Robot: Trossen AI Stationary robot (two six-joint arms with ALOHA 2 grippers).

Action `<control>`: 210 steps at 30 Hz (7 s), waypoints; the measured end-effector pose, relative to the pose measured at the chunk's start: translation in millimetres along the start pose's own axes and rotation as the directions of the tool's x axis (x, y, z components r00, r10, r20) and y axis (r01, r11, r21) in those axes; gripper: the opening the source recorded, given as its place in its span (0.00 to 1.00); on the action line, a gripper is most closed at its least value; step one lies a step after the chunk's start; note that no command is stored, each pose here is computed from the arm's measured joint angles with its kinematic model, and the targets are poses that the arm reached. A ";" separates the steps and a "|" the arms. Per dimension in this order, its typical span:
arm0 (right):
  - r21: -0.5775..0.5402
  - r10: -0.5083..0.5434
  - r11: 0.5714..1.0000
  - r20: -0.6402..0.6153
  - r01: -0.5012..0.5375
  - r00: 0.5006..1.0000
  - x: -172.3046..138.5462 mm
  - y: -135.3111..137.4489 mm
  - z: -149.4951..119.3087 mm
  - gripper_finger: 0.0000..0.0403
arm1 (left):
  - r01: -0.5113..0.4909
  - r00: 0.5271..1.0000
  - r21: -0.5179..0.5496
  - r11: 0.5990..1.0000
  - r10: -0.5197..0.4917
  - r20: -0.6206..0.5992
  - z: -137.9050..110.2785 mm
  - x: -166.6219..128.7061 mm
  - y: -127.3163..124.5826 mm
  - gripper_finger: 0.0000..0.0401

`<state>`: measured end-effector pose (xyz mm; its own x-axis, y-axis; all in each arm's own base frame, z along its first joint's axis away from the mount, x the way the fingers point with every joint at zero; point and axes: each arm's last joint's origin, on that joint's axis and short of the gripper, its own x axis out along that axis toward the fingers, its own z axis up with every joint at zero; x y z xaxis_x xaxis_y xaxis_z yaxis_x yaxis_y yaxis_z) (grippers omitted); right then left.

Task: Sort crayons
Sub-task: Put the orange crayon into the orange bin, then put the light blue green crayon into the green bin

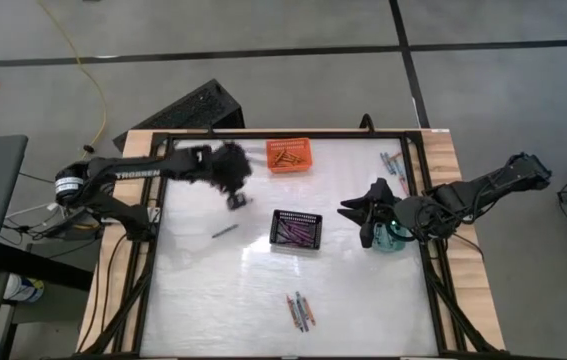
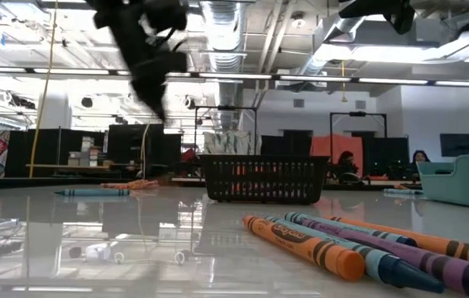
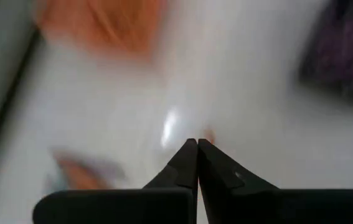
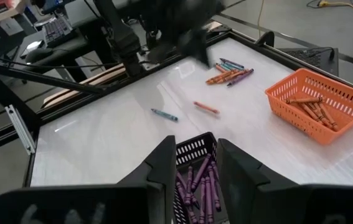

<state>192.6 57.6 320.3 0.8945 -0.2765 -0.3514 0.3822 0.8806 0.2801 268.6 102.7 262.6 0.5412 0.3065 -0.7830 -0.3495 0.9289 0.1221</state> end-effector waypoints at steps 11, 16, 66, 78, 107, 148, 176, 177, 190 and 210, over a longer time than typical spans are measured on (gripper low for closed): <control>0.026 0.049 0.998 -0.047 -0.048 0.998 -3.5 12.2 -11.3 0.28 | 0.035 0.999 0.047 0.998 -0.034 -0.016 94.4 41.3 74.6 0.00; 0.016 0.054 0.998 -0.088 -0.053 0.995 1.1 20.5 -21.6 0.28 | 0.127 0.971 0.079 0.989 -0.107 -0.215 92.1 60.1 64.3 0.00; -0.021 0.019 1.000 -0.180 -0.023 0.983 20.7 24.8 -36.6 0.28 | 0.181 0.906 0.075 0.981 -0.136 -0.400 -42.3 116.7 -22.7 0.01; -0.022 0.019 0.999 -0.180 -0.023 0.983 20.5 24.8 -36.6 0.28 | 0.169 0.939 0.106 0.980 -0.127 -0.319 -7.5 97.7 -16.3 0.00; -0.009 0.022 1.000 -0.175 -0.024 0.984 20.6 25.2 -36.0 0.28 | -0.012 0.978 0.049 0.999 0.001 0.210 84.3 69.5 91.0 0.00; 0.025 0.054 0.998 -0.164 -0.050 0.985 18.0 30.1 -36.3 0.28 | 0.157 0.982 0.014 0.987 -0.155 -0.112 89.0 154.6 81.4 0.28; -0.024 0.047 0.998 -0.157 -0.051 0.986 19.9 28.5 -34.7 0.28 | 0.038 0.995 0.047 0.998 -0.034 -0.089 158.2 45.1 83.5 0.34; -0.027 0.044 0.998 -0.156 -0.049 0.987 20.3 28.1 -34.4 0.28 | 0.031 0.997 0.044 0.999 -0.027 -0.077 160.0 36.6 82.1 0.34; -0.110 0.021 0.993 -0.141 -0.036 0.990 25.3 23.1 -30.2 0.28 | 0.058 0.998 0.075 0.995 -0.059 0.014 156.2 -81.0 39.6 0.34; -0.165 -0.041 0.986 -0.120 0.021 0.992 34.9 10.8 -22.6 0.28 | 0.113 0.952 0.227 0.967 -0.040 -0.303 94.8 -78.0 -64.3 0.34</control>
<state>222.7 66.1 290.8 0.8436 -0.2641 -0.4675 0.3572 0.9261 0.1213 321.4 38.7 373.7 0.2977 0.1918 -0.9352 -0.1030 0.9804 0.1682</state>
